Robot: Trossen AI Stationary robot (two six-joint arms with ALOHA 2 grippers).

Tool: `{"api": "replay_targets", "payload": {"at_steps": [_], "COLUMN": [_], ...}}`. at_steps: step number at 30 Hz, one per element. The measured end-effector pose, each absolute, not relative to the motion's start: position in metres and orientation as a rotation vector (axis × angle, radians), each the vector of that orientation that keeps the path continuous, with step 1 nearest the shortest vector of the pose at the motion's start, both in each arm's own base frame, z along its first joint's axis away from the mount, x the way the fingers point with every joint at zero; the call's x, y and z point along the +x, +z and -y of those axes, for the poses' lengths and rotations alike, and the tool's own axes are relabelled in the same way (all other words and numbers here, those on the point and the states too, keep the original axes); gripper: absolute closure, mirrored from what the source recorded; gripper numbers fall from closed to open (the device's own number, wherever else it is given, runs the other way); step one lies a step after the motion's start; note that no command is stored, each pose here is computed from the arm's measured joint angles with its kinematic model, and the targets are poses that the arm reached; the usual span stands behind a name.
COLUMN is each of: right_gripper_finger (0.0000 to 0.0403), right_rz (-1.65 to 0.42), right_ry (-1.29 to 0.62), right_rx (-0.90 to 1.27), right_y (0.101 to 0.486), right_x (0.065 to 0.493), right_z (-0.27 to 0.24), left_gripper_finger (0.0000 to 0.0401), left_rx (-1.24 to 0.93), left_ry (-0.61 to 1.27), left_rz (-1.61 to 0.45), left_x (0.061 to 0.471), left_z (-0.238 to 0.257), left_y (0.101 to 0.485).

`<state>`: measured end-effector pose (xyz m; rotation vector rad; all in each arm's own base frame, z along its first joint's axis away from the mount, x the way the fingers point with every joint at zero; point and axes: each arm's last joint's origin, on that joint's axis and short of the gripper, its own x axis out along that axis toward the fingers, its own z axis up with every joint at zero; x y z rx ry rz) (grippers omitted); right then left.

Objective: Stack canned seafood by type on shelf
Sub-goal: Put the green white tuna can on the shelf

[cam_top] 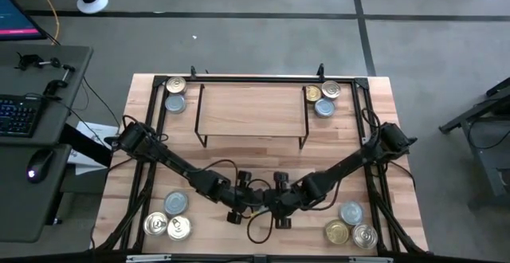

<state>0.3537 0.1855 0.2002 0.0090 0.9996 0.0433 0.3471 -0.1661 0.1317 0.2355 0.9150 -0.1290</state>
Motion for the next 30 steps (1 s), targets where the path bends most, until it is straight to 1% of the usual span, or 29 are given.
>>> {"api": "replay_targets", "payload": {"at_steps": [4,14,17,22,25,30], "right_gripper_finger": [0.0402,0.0402,0.0402,0.0403,0.0403,0.0403], "right_rz": [-0.960,-0.918,-0.935,-0.989,-1.034,-1.054], "right_ry": [0.025,0.028,0.023,-0.024,-0.041,-0.074], "right_rx": [-0.027,-0.028,-0.035,-0.027,0.007,0.114], "right_y": [0.205,0.207,0.209,0.221,0.217,0.192], "right_x": [0.358,0.364,0.361,0.352,0.348,0.346], "right_z": [-0.185,-0.182,-0.180,-0.176,-0.175,-0.168], "left_gripper_finger": [0.0401,0.0401,0.0401,0.0401,0.0401,0.0401], "left_rx": [0.241,0.203,0.191,0.165,0.133,0.119], "left_ry": [-0.129,-0.119,-0.113,-0.138,-0.170,-0.158], "left_rz": [-0.934,-0.886,-0.888,-0.970,-1.019,-0.991], "left_x": [0.346,0.349,0.349,0.340,0.335,0.336], "left_z": [0.165,0.167,0.168,0.171,0.175,0.178], "left_y": [0.128,0.133,0.133,0.130,0.128,0.129]}}
